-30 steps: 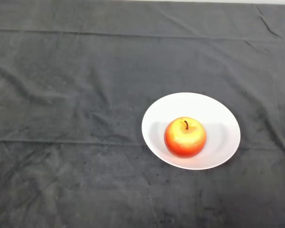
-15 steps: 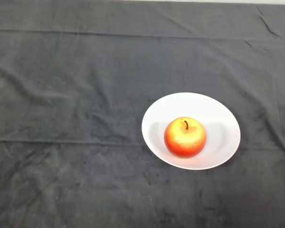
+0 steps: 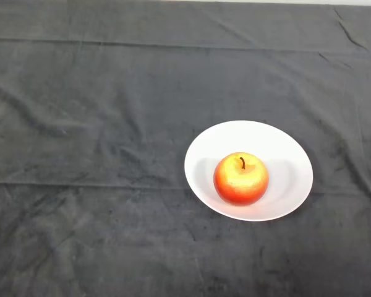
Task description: Move the apple to the plate
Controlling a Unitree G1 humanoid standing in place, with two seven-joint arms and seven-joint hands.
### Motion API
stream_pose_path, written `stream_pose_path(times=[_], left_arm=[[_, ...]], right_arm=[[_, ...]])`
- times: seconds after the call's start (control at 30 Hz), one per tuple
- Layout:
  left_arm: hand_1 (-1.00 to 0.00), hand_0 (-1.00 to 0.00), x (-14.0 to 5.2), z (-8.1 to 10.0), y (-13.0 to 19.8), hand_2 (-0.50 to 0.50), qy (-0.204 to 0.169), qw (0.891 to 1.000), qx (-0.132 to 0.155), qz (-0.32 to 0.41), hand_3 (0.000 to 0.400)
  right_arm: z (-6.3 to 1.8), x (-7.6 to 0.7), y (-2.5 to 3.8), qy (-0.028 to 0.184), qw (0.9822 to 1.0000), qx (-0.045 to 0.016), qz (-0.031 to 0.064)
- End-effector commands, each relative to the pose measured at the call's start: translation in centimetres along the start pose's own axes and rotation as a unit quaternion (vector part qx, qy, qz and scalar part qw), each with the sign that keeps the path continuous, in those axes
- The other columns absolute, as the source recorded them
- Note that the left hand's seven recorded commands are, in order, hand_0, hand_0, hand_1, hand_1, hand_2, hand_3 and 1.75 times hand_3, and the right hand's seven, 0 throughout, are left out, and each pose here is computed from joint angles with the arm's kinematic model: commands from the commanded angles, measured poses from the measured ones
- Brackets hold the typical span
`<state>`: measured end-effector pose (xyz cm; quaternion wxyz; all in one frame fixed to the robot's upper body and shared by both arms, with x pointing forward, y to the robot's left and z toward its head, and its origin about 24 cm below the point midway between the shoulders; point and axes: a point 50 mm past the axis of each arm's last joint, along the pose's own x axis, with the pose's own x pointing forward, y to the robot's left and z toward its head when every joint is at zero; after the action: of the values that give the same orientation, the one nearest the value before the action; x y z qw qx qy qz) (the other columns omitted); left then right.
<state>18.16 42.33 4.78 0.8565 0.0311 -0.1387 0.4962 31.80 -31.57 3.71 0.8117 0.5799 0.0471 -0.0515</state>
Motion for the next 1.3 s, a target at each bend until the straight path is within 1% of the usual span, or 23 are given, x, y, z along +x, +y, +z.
stream_pose_path(times=[0.03, 1.3], left_arm=[[0.0, 0.0, 0.58, 0.19, -0.35, 0.0, 0.004, 1.0, -0.002, 0.004, 0.0], [0.0, 0.0, 0.53, 0.13, -0.45, 0.0, 0.006, 1.0, 0.0, 0.0, 0.0]], right_arm=[[1.77, 0.49, 1.94, -0.028, 0.9991, 0.0007, 0.0325], [1.77, 0.49, 1.94, -0.028, 0.9991, 0.0006, 0.0325]])
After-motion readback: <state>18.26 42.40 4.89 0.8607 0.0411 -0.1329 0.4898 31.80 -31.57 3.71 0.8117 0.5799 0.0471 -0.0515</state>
